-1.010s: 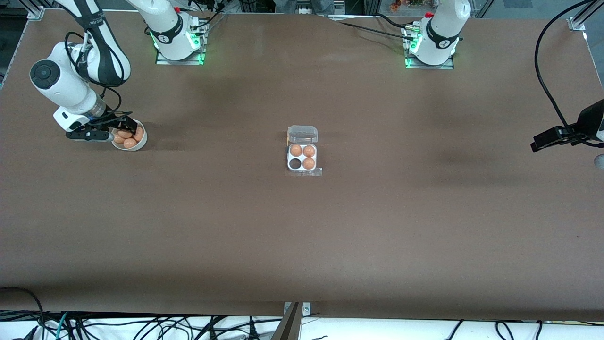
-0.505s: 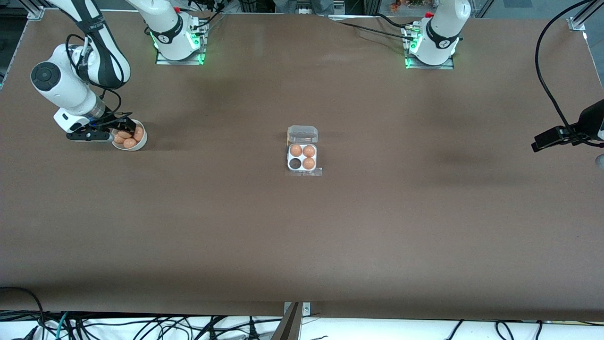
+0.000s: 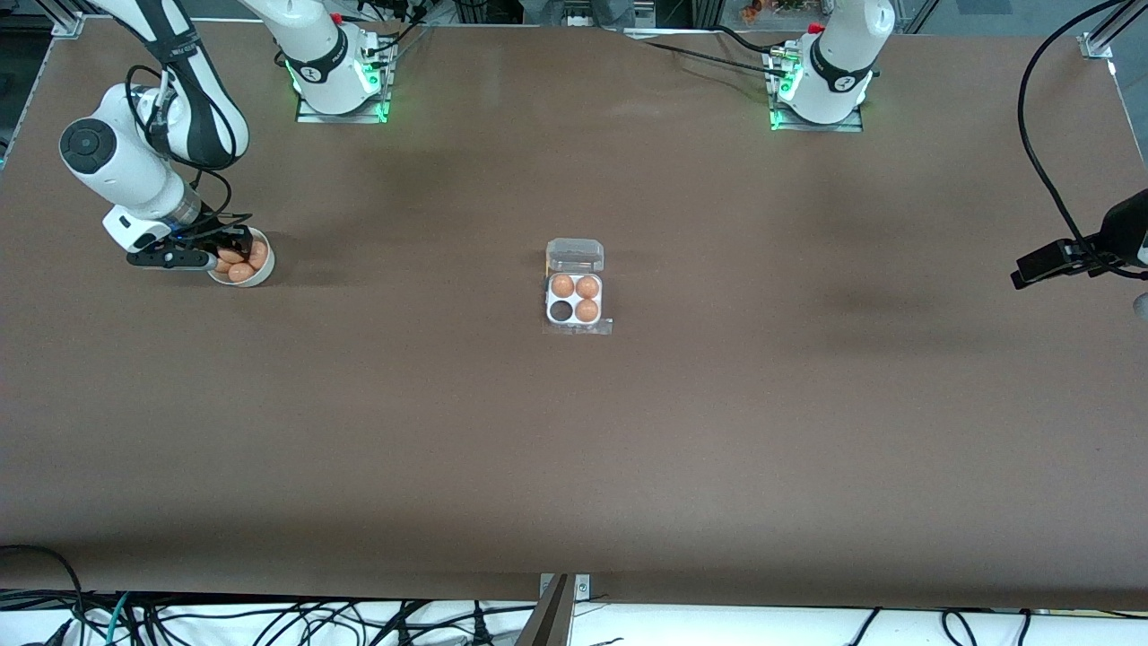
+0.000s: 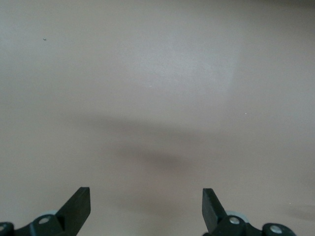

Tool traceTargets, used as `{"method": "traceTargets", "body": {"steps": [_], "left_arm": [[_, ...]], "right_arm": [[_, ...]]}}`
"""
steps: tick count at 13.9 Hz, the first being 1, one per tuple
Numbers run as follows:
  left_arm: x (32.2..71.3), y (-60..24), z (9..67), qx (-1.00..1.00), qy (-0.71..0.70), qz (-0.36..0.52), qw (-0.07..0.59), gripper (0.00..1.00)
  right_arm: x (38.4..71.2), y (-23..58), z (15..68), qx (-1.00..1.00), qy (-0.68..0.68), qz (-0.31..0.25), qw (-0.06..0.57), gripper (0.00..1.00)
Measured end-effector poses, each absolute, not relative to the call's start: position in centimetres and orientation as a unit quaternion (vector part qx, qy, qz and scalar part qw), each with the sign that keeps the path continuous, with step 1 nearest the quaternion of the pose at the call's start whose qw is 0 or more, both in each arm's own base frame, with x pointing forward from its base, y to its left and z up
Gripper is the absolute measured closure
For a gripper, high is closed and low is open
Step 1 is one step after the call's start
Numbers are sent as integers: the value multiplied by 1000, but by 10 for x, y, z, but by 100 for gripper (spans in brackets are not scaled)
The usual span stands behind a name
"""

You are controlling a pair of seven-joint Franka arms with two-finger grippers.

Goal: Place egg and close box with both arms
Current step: 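Reach the right gripper into the white bowl and grasp a brown egg, then carry the egg with the right gripper over the carton's empty slot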

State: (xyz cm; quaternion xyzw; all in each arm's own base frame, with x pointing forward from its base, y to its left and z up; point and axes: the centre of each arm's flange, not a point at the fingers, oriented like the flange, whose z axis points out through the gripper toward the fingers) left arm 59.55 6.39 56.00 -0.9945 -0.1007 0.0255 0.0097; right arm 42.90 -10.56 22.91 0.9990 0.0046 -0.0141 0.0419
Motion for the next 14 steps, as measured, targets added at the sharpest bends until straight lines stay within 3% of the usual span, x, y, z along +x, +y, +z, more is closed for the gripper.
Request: {"method": "traceTargets", "body": {"steps": [3, 10, 14], "left_arm": [[596, 64, 560, -995, -101, 25, 10, 0], [596, 62, 560, -995, -99, 25, 10, 0], [598, 45, 559, -996, -85, 26, 9, 0]], "right_arm": [[429, -104, 229, 999, 2, -17, 42, 52], [432, -101, 231, 999, -1, -28, 41, 52], [454, -96, 255, 997, -2, -61, 42, 52]]}}
